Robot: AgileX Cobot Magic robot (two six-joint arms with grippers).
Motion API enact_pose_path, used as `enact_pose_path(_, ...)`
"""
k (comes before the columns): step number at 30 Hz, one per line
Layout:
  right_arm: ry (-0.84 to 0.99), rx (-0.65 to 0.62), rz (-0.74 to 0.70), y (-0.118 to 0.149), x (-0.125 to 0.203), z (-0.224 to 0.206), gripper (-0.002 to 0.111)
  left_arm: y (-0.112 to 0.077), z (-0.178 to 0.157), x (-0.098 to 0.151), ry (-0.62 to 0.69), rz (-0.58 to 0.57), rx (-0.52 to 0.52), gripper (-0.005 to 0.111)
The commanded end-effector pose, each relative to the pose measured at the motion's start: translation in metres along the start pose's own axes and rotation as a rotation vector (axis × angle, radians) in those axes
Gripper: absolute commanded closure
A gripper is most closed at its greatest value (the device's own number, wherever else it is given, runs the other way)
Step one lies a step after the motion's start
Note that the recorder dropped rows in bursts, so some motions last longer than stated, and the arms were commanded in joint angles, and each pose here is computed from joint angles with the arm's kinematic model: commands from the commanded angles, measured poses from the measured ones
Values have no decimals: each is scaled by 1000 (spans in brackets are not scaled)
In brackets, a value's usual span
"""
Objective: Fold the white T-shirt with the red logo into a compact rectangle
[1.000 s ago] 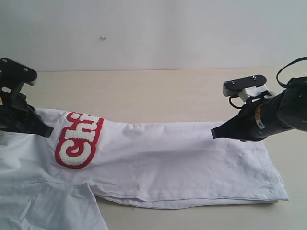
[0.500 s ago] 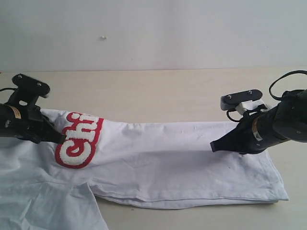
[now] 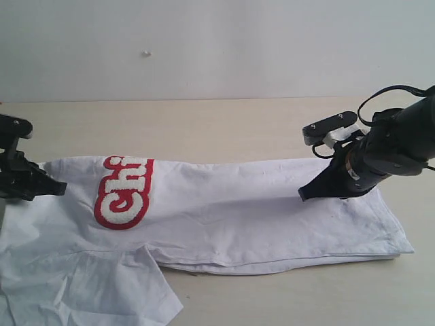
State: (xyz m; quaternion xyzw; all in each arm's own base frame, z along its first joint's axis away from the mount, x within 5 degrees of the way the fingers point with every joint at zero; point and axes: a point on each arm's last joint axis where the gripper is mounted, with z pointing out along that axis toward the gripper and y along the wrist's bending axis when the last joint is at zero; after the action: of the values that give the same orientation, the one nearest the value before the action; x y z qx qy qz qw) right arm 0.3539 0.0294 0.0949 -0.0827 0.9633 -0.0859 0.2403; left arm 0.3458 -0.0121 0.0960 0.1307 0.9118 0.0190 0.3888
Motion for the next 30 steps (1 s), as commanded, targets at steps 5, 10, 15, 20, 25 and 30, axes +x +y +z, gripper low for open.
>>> enact_pose_path(5, -88, -24, 88, -3, -11, -20, 108, 7, -34, -23, -11, -36, -28, 107)
enact_pose_path(10, -123, -112, 119, 5, -6, -24, 108, 4, -51, -25, 75, -114, -26, 107)
enact_pose_path(15, -134, -256, 110, 21, 17, -22, 108, -32, -61, -8, 355, -30, 41, 95)
enact_pose_path(20, -137, -327, 96, 28, 29, -22, 108, -107, -89, -1, 516, 480, 234, 62)
enact_pose_path(25, -141, -344, 96, 30, 30, -22, 108, -140, -123, 14, 697, 834, 307, 62)
enact_pose_path(30, -141, -344, 89, 30, 30, -22, 108, -147, -142, 20, 799, 771, 381, 54)
